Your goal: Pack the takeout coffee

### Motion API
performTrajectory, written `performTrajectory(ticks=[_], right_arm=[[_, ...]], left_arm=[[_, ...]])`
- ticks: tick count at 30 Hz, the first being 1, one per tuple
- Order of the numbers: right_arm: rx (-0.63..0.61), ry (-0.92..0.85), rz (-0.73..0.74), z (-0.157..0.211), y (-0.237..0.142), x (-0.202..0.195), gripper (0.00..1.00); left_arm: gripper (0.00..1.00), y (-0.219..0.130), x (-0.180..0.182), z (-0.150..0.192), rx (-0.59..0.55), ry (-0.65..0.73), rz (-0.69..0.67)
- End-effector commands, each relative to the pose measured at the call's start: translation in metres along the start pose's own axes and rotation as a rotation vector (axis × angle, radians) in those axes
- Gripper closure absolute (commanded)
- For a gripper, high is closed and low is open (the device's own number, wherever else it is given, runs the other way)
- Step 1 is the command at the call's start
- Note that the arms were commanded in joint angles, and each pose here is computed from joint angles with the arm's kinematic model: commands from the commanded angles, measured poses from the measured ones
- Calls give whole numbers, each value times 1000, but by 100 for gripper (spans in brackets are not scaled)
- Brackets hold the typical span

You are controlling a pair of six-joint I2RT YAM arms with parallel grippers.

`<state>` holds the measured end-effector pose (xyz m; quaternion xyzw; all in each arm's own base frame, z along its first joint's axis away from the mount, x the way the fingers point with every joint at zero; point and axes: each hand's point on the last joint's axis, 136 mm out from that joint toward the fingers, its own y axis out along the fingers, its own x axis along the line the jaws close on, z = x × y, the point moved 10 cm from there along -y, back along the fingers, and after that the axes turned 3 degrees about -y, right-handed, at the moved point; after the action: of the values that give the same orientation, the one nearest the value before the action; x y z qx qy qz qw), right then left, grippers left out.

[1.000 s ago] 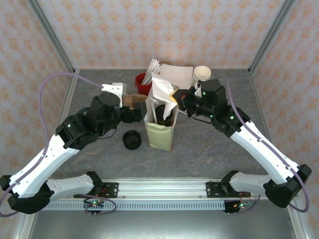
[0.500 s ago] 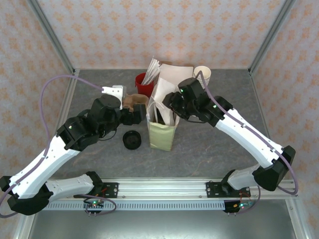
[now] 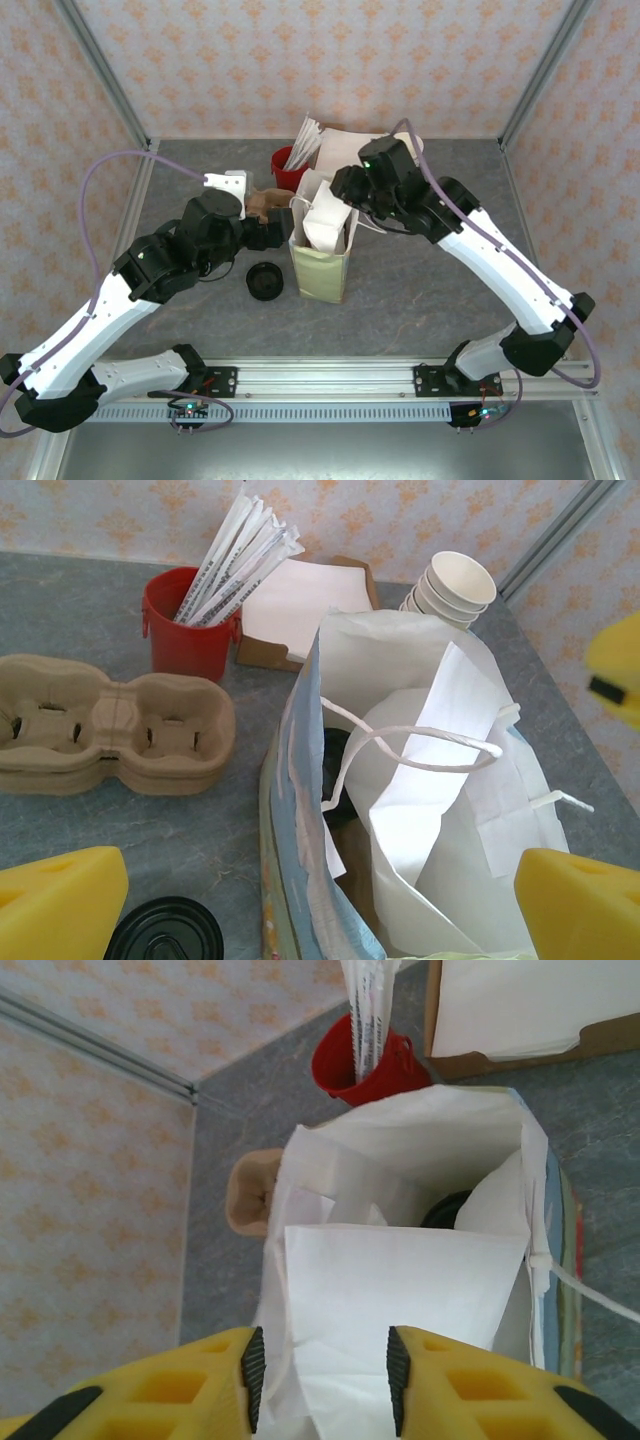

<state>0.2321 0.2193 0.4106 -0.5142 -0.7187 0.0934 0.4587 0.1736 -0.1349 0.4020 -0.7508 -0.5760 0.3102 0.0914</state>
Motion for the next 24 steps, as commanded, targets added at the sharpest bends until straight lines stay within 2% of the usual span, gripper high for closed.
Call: performTrajectory(ticks=[1,5,8,16,20,24], right_arm=[[42,-54,30,9,24,-3,66],[49,-83,62,12,51,-3,74],[43,-107,123,13,72,-5,75],[137,-130,227,27,123,-11,75],[148,-127,222,28,125,-10,75],[92,-128,166,14,99,2,74]], left_arm=[[0,-5,4,-4,-47,-23,-13],[0,-9,5,-4,-62,-28,-1],[0,-10,6,-4,-67,-33,5],[0,-14,11,-1,-75,-35,-6],[0,-17,13,-1,-81,-33,-15],[0,-18,15,-1,-91,-25,-33]])
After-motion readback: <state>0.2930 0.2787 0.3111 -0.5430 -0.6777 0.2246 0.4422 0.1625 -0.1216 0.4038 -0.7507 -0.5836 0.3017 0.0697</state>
